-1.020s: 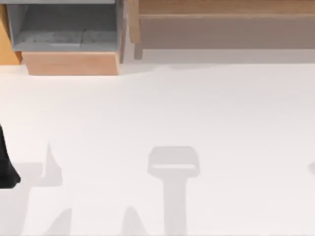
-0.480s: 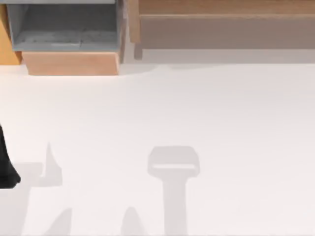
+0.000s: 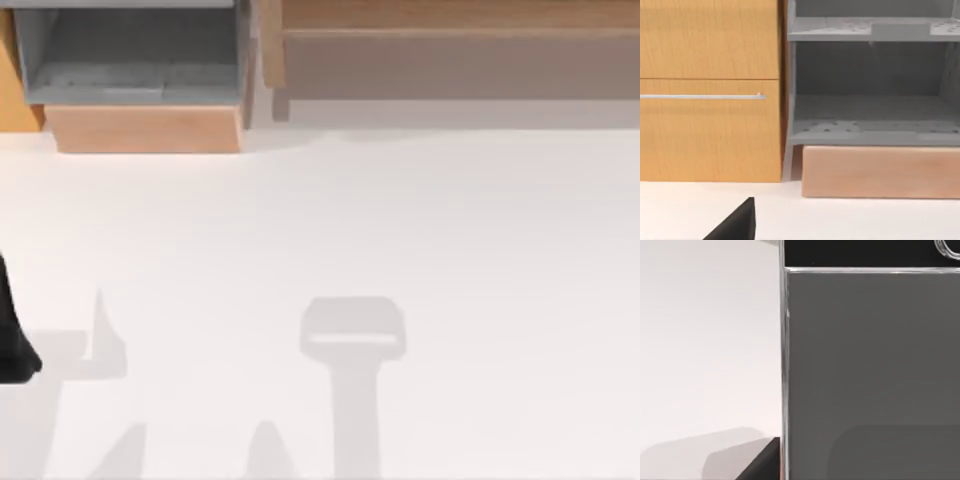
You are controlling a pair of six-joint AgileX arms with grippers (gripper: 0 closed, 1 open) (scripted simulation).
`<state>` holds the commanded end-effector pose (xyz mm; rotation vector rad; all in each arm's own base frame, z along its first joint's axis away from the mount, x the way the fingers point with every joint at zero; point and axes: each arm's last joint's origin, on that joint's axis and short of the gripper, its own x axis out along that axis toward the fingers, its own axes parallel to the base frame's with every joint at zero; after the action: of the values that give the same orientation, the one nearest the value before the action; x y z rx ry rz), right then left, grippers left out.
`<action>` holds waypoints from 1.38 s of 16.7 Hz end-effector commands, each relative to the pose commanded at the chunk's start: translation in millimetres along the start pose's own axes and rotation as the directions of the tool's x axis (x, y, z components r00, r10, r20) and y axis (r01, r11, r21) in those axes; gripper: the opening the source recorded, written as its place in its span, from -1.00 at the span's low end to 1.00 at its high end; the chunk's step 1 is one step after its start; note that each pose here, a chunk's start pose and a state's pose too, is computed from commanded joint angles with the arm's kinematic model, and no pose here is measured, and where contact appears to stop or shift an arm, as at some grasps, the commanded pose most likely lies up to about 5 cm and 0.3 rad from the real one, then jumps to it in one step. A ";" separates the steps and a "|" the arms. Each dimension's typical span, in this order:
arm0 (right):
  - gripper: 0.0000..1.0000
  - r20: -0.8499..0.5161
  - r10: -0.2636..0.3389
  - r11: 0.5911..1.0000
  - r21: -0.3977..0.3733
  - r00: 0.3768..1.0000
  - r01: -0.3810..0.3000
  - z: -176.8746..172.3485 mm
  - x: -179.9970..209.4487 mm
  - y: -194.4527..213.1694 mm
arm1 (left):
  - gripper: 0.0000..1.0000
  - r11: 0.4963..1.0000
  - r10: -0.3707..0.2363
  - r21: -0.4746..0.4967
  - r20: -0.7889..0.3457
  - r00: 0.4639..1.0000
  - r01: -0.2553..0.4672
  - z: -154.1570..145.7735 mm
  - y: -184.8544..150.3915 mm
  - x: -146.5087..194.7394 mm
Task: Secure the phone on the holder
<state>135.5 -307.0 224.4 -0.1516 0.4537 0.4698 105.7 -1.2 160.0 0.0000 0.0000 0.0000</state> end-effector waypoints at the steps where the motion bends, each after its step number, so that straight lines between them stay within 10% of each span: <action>1: -1.00 0.001 -0.012 1.000 0.000 1.000 0.012 2.2 0.8 1.7 | 1.00 1.000 0.000 0.000 0.000 1.000 0.000 0.0 0.0 0.0; 15: -1.00 0.009 0.021 1.000 0.016 1.000 -0.021 -10.2 47.6 -1.7 | 1.00 1.000 0.000 0.000 0.000 1.000 0.000 0.0 0.0 0.0; 23: 0.21 0.009 0.021 1.000 0.016 1.000 -0.021 -10.2 47.6 -1.7 | 1.00 1.000 0.000 0.000 0.000 1.000 0.000 0.0 0.0 0.0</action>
<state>170.1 -291.8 193.8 -0.1296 0.4502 0.4869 105.7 -1.2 160.0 0.0000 0.0000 0.0000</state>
